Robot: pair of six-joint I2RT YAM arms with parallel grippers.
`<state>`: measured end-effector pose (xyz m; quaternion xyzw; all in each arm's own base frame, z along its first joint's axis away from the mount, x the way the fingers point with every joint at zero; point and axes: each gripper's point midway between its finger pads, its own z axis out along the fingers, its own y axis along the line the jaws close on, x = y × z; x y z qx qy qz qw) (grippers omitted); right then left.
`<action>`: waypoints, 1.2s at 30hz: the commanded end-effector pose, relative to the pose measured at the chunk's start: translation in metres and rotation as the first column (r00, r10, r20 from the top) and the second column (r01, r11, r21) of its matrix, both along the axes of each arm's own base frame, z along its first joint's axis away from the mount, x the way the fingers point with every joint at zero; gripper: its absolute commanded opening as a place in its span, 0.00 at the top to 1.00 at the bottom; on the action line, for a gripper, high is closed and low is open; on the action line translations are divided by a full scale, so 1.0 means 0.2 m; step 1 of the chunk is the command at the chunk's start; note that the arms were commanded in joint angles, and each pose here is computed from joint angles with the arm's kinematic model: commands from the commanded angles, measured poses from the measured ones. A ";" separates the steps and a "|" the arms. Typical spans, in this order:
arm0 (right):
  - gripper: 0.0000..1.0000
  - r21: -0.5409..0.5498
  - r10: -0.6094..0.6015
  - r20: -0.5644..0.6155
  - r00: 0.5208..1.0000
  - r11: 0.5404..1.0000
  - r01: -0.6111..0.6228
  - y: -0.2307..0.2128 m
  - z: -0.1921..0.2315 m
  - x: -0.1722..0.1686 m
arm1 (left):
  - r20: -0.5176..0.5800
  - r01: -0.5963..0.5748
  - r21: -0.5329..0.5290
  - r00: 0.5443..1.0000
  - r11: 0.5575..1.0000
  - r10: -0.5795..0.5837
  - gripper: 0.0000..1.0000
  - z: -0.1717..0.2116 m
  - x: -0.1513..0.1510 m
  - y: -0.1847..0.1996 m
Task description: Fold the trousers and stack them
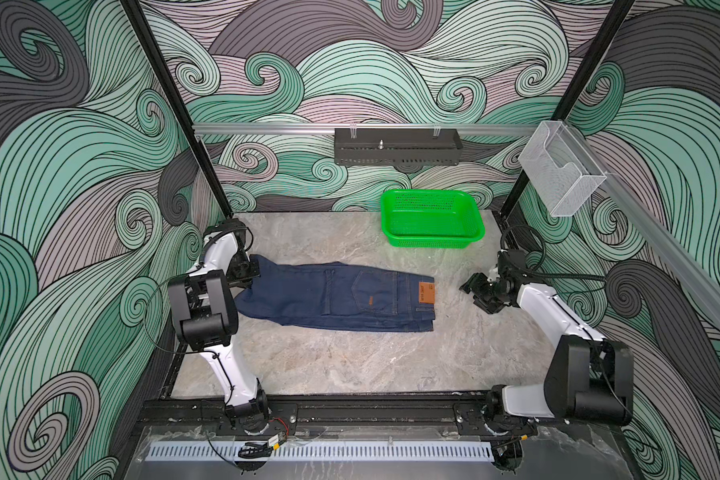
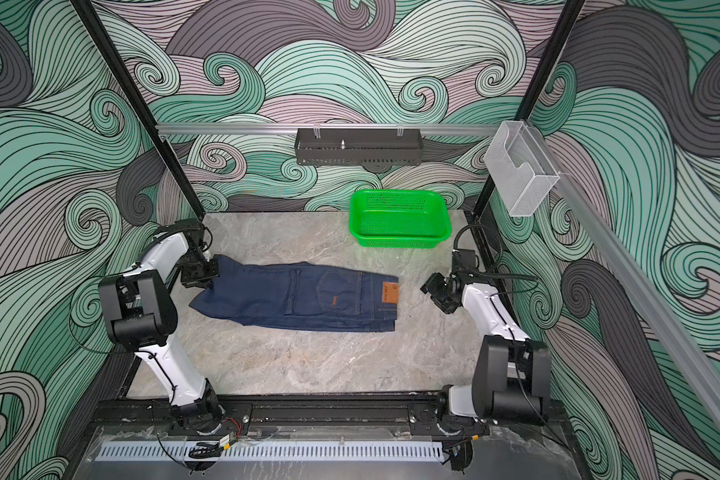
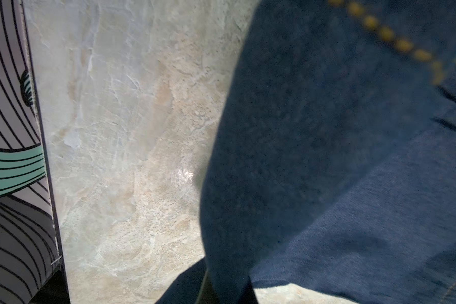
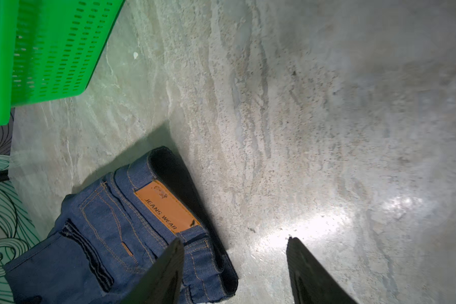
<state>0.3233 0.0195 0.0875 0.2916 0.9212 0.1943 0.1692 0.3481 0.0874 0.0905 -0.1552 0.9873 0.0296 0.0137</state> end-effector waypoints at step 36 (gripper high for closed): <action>0.63 0.214 0.303 -0.128 0.944 0.938 -0.272 0.52 -0.44 0.05 | 0.365 0.419 -0.433 0.891 0.798 -0.270 1.00 0.60 -0.05 -1.54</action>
